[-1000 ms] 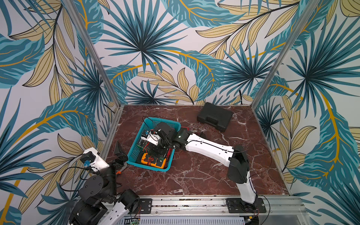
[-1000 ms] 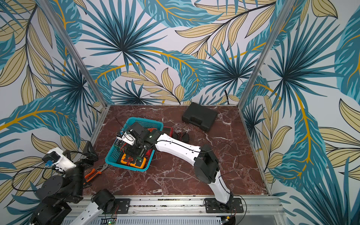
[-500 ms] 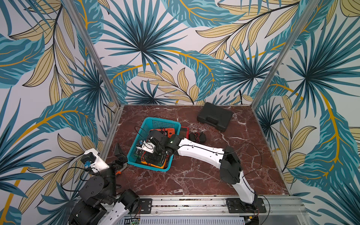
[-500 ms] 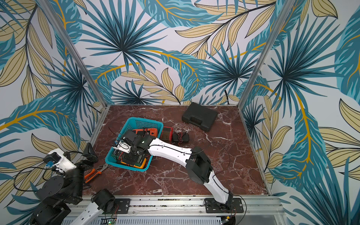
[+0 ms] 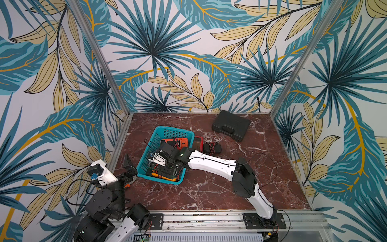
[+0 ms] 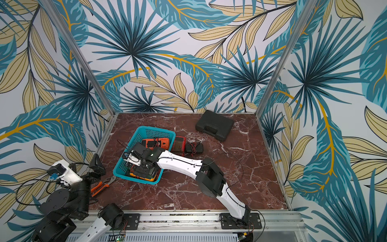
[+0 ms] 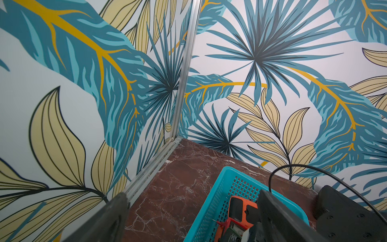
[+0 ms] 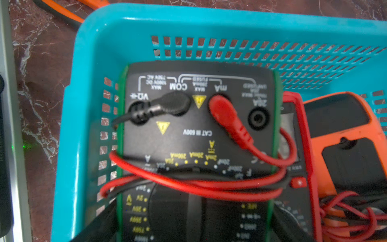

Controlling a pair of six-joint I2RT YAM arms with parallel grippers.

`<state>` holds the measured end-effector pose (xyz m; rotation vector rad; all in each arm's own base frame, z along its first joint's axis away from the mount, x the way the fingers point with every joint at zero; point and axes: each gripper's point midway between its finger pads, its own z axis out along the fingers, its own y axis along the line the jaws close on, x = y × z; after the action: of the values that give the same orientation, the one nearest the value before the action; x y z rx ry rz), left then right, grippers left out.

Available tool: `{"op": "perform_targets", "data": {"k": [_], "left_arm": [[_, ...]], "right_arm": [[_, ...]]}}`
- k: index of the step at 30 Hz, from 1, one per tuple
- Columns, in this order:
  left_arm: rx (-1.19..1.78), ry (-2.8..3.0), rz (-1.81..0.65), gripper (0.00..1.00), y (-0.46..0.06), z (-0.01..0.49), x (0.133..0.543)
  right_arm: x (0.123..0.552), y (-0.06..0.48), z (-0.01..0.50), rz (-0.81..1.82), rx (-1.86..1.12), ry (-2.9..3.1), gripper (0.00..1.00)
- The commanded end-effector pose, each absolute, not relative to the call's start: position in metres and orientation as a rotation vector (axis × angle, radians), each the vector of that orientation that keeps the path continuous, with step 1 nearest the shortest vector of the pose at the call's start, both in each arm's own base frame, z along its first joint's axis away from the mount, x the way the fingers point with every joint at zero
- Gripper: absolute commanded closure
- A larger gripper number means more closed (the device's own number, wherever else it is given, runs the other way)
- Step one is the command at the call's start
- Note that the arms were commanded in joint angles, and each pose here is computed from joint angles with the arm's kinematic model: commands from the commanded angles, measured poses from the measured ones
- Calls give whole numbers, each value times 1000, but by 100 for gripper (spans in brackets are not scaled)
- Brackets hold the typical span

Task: Put the multimeter into the basket
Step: Place the multimeter in the basket.

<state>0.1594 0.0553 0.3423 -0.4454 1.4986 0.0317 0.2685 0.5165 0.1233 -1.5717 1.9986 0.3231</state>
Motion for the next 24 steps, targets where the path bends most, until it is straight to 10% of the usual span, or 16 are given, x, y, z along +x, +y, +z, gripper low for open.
{"op": "perform_targets", "data": {"k": [1, 10, 18, 24], "left_arm": [[-454, 1484, 14, 0, 57, 345, 157], [-412, 1498, -16, 0, 45, 345, 165], [-397, 1484, -113, 0, 22, 349, 183], [-417, 1460, -180, 0, 16, 352, 187]], "right_arm": [[264, 512, 107, 338, -1598, 2034, 69], [250, 500, 116, 384, -1614, 2048, 57], [251, 495, 116, 359, -1593, 2081, 1], [252, 496, 146, 389, -1551, 2039, 1]]}}
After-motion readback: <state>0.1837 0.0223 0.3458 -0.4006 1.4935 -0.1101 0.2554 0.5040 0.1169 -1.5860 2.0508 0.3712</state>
